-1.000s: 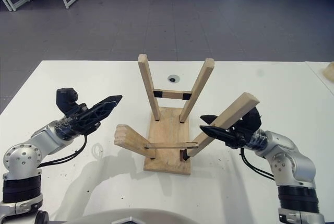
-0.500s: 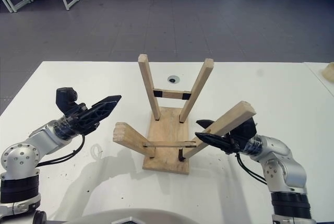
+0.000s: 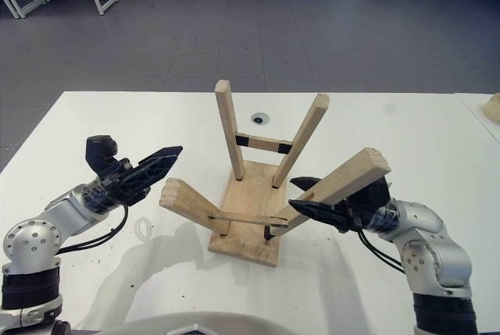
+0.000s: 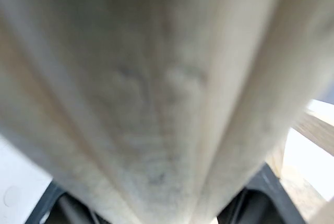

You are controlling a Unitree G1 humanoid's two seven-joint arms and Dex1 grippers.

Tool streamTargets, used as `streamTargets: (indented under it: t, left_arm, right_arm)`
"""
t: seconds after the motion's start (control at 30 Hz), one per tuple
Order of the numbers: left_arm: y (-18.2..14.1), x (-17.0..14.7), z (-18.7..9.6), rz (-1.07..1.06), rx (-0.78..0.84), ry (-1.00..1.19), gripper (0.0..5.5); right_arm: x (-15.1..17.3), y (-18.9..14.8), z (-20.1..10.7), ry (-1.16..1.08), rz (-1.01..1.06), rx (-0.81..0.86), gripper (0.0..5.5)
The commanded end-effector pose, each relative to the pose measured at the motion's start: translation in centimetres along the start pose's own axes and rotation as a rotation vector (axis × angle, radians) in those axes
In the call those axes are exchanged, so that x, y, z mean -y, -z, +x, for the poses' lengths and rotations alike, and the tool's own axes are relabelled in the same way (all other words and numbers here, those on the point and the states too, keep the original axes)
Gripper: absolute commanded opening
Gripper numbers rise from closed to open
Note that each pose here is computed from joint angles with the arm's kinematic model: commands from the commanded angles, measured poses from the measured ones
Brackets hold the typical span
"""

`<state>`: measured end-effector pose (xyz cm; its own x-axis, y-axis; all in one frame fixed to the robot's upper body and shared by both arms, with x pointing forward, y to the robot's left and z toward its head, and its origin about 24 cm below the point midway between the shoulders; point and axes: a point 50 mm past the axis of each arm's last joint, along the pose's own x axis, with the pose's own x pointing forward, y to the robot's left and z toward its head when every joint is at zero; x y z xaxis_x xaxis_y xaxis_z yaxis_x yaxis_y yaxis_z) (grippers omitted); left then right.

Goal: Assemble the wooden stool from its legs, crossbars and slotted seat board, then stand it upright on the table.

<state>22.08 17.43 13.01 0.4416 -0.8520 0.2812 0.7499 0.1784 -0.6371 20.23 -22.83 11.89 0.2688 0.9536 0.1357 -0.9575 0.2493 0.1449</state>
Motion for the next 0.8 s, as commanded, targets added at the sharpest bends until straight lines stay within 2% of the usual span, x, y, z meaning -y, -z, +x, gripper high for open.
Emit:
streamTargets:
  t: [0.03,0.17,0.3,0.43,0.8]
  left_arm:
    - [-0.2,0.0,0.1,0.023,-0.02,-0.01,5.02]
    - [-0.2,0.0,-0.2,0.023,-0.025,-0.013,5.02]
    - [-0.3,0.1,-0.3,0.026,-0.028,-0.02,5.02]
    - [-0.2,0.1,-0.3,0.024,-0.029,-0.023,5.02]
    - [-0.1,0.0,-0.2,0.027,-0.028,-0.029,5.02]
  right_arm:
    - [0.8,0.0,-0.8,0.051,-0.063,-0.006,2.06]
    - [-0.5,0.9,-0.8,0.006,-0.106,-0.035,2.06]
    - [-2.4,1.2,-0.4,-0.066,-0.24,-0.014,2.06]
    - [-2.9,1.5,-0.3,-0.065,-0.307,-0.007,2.06]
    - [-3.6,2.7,-0.3,-0.041,-0.285,-0.017,2.06]
